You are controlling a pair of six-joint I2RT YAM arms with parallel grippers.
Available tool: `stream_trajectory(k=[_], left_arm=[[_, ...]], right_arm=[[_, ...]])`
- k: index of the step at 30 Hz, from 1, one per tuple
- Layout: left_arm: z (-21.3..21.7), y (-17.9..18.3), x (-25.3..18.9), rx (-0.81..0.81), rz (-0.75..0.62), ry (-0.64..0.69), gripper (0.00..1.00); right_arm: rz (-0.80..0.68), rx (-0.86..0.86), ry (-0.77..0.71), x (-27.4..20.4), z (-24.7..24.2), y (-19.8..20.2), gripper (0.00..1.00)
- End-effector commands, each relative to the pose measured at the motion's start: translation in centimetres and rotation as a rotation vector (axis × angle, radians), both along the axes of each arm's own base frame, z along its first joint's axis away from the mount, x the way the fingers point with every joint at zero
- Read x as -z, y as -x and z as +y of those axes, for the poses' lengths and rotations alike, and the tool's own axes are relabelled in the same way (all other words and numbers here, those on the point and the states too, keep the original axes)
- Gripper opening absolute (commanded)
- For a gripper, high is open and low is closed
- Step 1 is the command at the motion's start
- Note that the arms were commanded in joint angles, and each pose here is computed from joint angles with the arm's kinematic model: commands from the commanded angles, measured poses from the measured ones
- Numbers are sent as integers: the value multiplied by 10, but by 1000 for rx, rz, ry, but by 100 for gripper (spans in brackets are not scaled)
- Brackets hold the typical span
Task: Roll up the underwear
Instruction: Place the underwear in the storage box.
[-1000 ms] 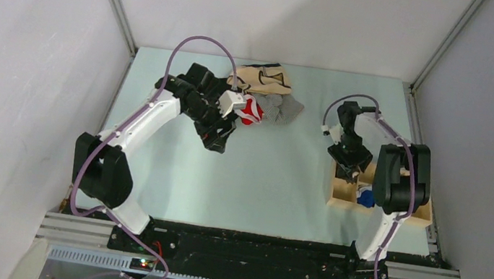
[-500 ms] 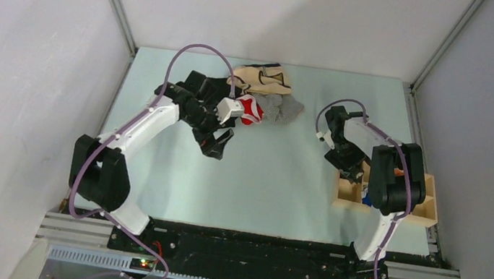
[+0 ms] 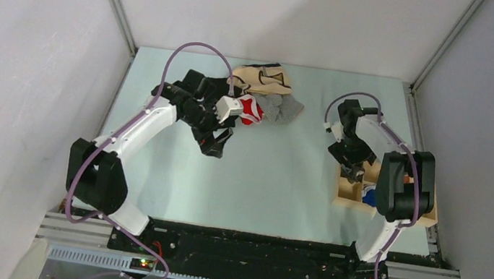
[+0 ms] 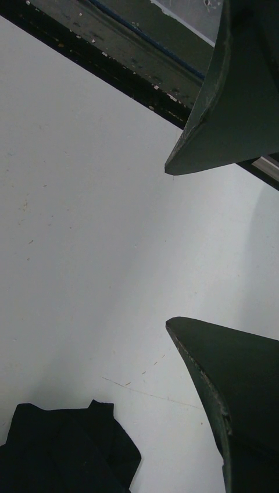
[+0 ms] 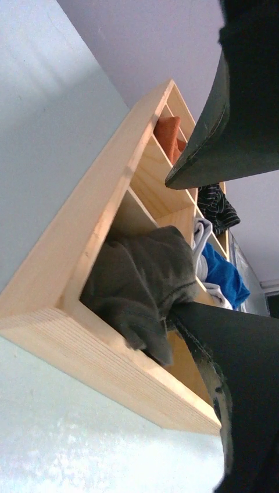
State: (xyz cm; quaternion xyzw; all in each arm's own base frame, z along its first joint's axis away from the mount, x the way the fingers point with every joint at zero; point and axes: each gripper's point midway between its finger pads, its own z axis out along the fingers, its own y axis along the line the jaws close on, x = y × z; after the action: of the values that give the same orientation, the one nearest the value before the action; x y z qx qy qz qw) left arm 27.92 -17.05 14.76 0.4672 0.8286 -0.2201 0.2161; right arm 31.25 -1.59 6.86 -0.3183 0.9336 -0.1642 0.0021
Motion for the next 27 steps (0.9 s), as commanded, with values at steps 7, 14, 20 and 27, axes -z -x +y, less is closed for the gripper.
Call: stream_trajectory(k=[7,14,20,27], left_arm=[[-5,-7,-12,-3,-23,34,99],[-6,-5,-10,-8,-15,40,99],[-6,-7,-10,-11,-14,38,99],[-1,-7,-10,-13,-10,19,99]], right_arm=[[-28,-20,-133,-32,18,-1,69],[29,-58,-175,-26,20,4,65],[75,-82,-170,-11,18,2,62],[123,-106,-171,8,9,-3,46]])
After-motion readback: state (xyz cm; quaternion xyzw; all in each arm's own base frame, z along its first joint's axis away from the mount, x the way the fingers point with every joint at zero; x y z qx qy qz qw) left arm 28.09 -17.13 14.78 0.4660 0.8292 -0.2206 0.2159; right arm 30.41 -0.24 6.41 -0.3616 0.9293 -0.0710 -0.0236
